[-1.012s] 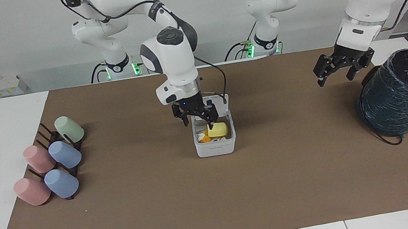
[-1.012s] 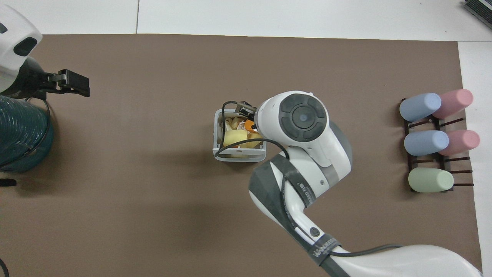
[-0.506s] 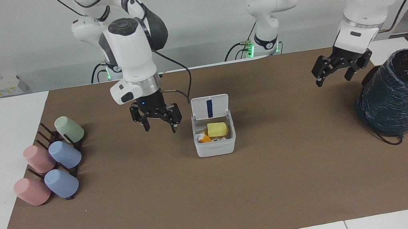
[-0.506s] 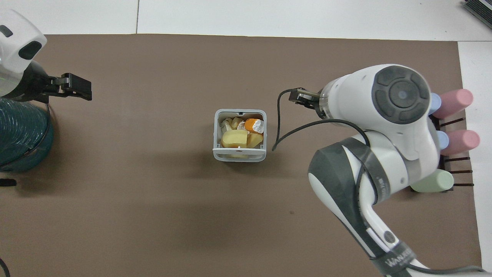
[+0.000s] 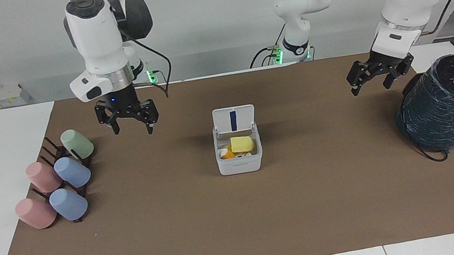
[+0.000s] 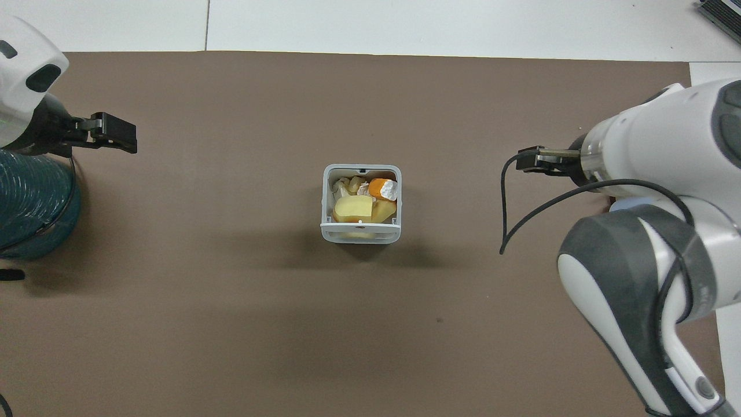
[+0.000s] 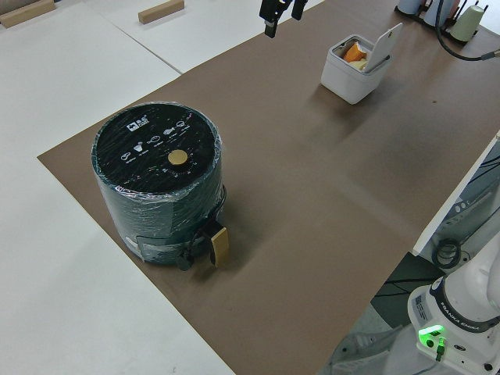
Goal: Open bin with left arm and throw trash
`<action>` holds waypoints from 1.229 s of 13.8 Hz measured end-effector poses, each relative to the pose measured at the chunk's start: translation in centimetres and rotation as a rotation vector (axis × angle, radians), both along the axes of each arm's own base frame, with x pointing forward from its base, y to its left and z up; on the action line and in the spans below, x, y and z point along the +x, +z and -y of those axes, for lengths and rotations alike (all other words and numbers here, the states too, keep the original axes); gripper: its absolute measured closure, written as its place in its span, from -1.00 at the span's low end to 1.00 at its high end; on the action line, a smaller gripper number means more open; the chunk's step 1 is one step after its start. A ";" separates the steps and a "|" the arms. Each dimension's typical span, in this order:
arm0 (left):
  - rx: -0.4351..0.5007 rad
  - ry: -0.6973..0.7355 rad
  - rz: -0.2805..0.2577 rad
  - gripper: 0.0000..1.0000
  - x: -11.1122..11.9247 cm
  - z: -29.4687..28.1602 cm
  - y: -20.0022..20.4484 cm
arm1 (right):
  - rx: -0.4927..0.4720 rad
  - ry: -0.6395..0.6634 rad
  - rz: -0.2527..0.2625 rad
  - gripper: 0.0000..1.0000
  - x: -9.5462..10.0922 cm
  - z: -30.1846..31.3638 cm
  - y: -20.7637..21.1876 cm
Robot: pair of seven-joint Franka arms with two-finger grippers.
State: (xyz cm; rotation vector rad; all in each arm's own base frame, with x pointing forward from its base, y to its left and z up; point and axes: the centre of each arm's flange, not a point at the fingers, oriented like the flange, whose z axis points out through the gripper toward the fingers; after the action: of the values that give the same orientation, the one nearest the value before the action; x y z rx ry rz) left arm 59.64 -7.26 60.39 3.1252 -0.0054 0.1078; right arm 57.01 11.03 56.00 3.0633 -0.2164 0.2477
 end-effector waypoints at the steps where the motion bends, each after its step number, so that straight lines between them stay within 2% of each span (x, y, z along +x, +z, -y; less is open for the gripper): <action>1: 0.000 0.000 -0.001 -1.00 0.0 0.0 0.0 | 0.007 0.008 -0.009 -1.00 0.1 1.5 0.2; 7: 0.000 0.000 -0.002 -1.00 0.0 0.0 -0.1 | 0.028 -0.011 -0.030 -1.00 0.2 4.9 0.3; 11: 0.000 0.000 -0.002 -1.00 0.0 0.0 -0.1 | 0.017 -0.045 -0.103 -1.00 -1.6 6.6 1.3; 17: 0.000 0.000 -0.002 -1.00 0.0 0.0 -0.1 | 0.015 -0.056 -0.128 -1.00 -2.0 7.3 1.2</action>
State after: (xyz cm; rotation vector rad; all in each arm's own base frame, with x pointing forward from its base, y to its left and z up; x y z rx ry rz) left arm 59.61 -7.26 60.33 3.1256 -0.0053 0.1055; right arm 54.99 3.74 57.25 3.0679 -0.2974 0.0473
